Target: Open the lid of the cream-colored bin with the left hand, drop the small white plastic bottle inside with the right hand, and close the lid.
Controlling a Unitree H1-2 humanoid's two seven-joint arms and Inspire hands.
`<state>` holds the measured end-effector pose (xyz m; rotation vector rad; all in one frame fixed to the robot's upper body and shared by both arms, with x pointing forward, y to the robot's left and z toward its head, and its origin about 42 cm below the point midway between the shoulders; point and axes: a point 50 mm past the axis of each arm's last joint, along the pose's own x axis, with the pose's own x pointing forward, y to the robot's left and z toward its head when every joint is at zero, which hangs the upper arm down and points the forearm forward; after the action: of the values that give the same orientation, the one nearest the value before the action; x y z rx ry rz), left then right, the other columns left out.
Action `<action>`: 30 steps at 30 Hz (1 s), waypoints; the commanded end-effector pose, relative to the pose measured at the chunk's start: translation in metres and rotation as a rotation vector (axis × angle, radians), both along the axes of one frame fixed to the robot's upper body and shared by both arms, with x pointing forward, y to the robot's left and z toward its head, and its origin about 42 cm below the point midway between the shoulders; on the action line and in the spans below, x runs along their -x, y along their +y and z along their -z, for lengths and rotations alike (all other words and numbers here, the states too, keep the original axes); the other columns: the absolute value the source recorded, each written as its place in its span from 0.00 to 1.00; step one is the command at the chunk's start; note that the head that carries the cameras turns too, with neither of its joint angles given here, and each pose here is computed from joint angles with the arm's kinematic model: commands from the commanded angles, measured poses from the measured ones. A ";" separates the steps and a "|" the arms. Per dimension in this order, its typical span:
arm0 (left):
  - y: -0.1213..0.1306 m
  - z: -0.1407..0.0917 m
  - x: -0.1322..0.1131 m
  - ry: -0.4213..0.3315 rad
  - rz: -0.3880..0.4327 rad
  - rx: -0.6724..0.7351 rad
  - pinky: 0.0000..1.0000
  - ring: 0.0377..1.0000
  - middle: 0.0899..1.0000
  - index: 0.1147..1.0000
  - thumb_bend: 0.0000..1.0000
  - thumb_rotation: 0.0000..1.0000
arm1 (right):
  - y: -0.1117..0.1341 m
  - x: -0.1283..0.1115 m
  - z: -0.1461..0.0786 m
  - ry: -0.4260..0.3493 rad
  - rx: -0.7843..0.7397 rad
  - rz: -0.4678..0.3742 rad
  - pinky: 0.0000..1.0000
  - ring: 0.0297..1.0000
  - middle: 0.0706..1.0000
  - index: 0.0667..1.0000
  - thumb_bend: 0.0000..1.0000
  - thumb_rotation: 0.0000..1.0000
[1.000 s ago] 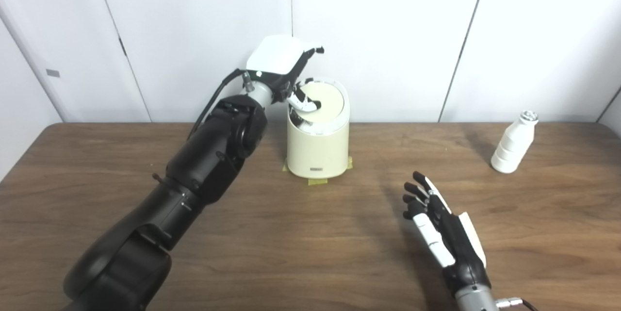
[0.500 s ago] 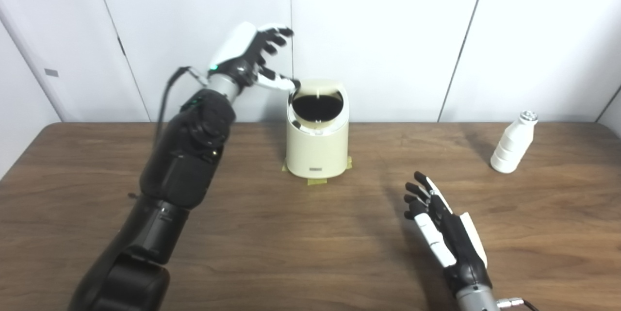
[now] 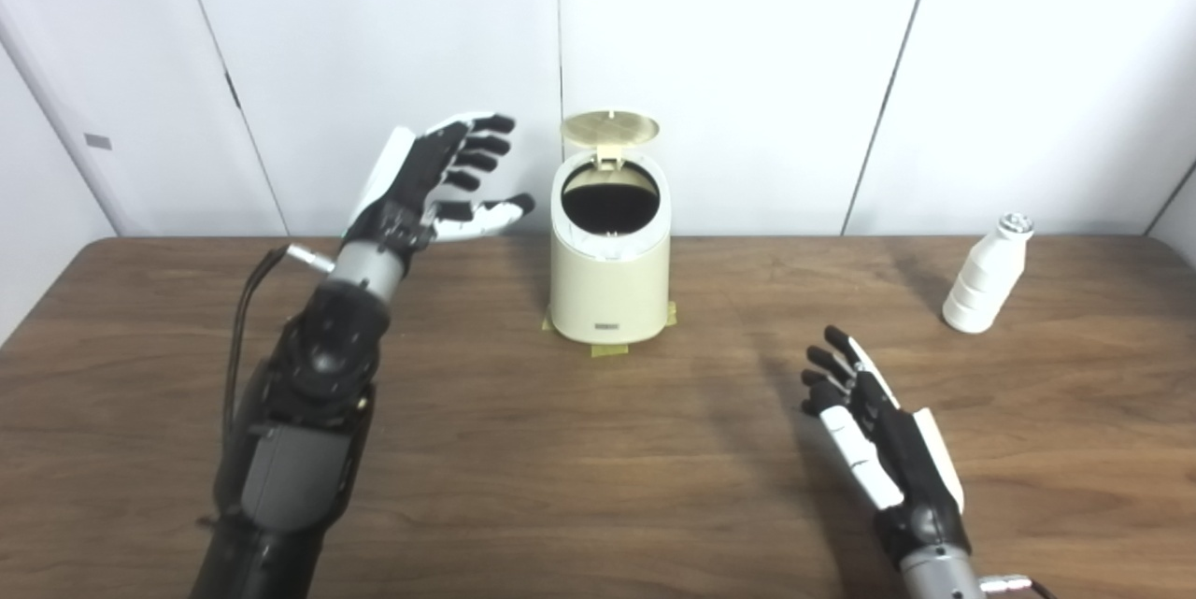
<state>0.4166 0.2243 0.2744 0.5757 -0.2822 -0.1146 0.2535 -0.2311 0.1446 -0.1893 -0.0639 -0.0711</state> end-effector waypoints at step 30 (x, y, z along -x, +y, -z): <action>0.003 0.080 0.086 0.119 -0.037 0.253 0.84 0.85 0.85 0.89 0.41 0.79 | -0.078 -0.008 -0.037 -0.132 0.140 0.295 0.71 0.79 0.84 0.87 0.77 0.26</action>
<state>0.3262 0.2263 0.1835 0.3171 -0.1051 -0.0831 0.2577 -0.3081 0.1596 -0.3339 -0.0702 -0.3504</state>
